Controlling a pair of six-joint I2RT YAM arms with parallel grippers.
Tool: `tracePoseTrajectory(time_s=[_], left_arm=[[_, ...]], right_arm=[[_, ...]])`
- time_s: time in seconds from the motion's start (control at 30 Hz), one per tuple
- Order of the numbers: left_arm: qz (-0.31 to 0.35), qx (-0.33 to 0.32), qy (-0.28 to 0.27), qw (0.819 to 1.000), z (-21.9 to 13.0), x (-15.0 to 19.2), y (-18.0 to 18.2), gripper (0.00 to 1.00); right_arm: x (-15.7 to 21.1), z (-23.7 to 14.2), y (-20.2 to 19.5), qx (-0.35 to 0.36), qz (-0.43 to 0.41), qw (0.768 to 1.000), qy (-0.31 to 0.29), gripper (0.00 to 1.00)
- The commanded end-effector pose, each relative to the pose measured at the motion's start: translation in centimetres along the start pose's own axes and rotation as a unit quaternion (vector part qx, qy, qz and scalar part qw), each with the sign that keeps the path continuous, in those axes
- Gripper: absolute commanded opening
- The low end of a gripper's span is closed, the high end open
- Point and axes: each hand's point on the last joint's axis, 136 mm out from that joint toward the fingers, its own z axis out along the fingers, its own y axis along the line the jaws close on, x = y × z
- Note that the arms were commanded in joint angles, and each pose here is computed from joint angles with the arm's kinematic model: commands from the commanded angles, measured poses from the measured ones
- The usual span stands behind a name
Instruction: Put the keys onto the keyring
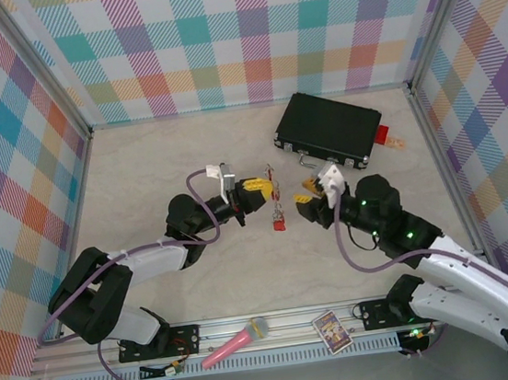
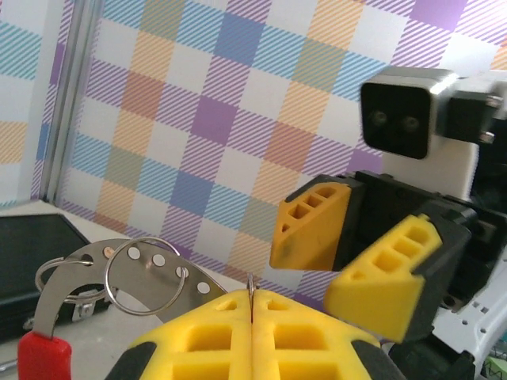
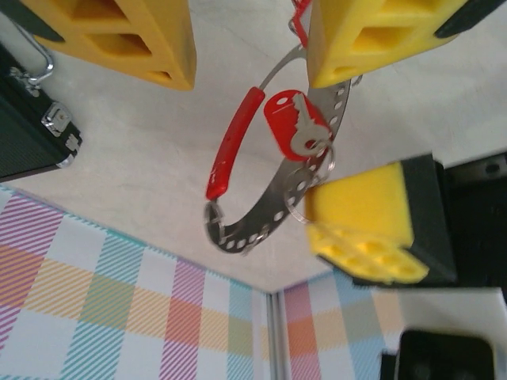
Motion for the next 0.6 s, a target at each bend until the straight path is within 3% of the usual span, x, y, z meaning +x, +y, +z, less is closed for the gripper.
tracePoseTrajectory(time_s=[0.0,0.3,0.57], left_arm=[[0.027,0.019,-0.039,0.999,0.9,-2.5,-1.0,0.0],[0.027,0.031,-0.047,0.998,1.9,-3.4,-1.5,0.0],[0.026,0.035,-0.056,0.997,2.3,-4.2,-1.8,0.0]], right_arm=[[-3.2,-0.5,1.3,-0.081,0.087,0.991,-0.059,0.39],[-5.9,0.5,1.9,-0.188,0.144,0.969,-0.076,0.27],[-6.7,1.3,1.4,-0.23,0.177,0.954,-0.079,0.26]])
